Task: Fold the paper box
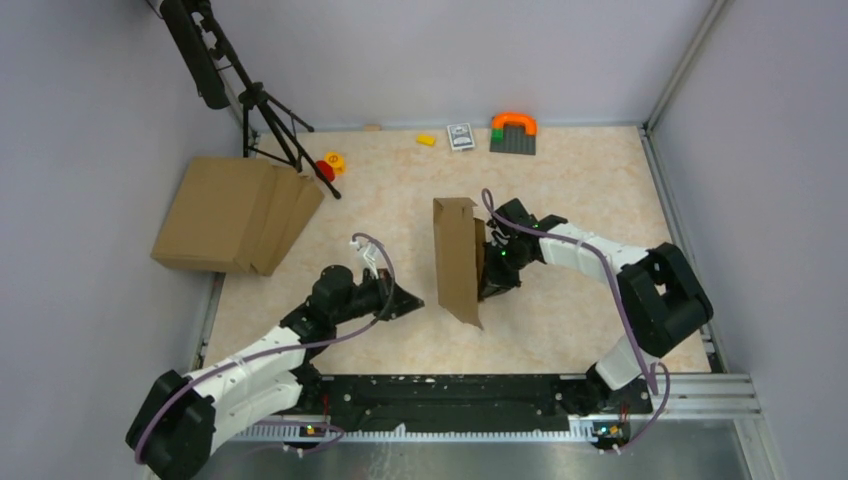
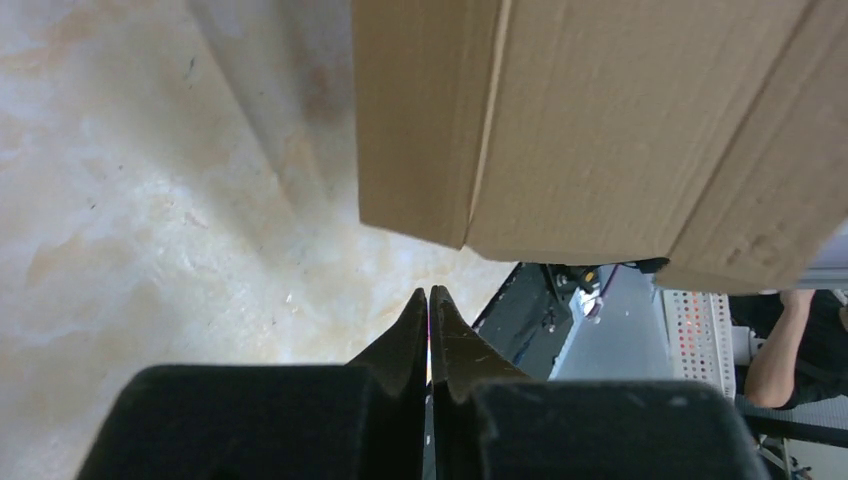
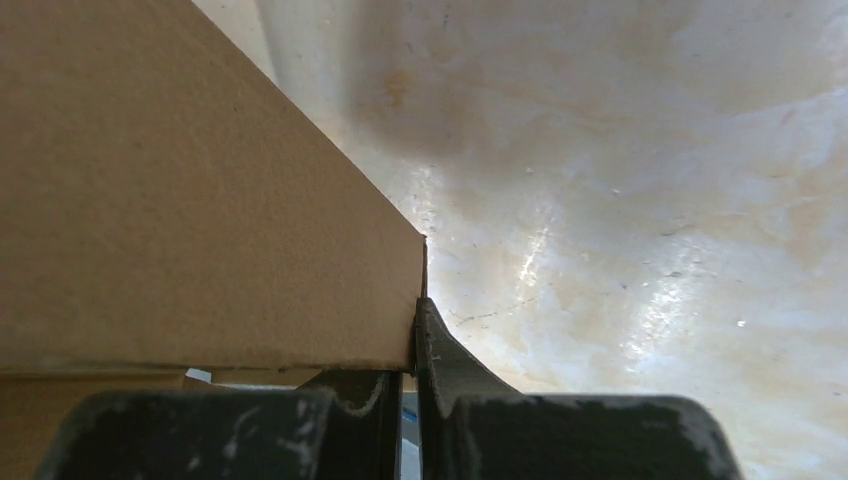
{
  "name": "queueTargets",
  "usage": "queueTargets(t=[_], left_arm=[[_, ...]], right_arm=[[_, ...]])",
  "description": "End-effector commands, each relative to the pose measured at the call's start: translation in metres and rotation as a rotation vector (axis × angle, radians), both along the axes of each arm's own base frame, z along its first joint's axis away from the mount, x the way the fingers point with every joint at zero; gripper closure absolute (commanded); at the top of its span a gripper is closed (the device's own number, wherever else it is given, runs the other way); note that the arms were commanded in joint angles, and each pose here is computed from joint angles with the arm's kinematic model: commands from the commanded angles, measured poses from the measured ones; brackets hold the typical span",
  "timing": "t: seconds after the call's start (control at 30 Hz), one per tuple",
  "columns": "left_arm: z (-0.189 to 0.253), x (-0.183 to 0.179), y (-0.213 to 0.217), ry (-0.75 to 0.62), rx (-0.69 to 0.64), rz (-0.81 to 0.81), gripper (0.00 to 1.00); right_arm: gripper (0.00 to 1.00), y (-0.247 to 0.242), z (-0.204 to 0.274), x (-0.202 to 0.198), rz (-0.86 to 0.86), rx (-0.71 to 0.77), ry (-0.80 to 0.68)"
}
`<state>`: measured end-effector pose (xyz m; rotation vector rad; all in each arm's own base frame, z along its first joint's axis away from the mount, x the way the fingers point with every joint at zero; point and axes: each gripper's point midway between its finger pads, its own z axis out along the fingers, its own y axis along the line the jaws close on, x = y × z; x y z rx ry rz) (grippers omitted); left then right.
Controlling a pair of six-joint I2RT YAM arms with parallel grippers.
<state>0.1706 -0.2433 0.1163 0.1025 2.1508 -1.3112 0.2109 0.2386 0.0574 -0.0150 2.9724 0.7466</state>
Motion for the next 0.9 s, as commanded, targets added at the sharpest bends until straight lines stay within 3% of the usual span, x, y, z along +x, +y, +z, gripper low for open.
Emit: queueTargets(t=[0.0,0.6,0.87], left_arm=[[0.023,0.005,-0.012,-0.072,-0.095,-0.034,1.00],[0.014,0.010,-0.043,-0.007,-0.171,-0.146,1.00],[0.001,0.009,-0.048,0.016,-0.170,-0.176,1.00]], right_arm=[[1.00,0.017,0.009,0.004,0.006,0.098,0.016],[1.00,0.032,0.013,0.003,0.012,0.185,0.043],[1.00,0.021,0.007,0.002,-0.021,0.113,0.049]])
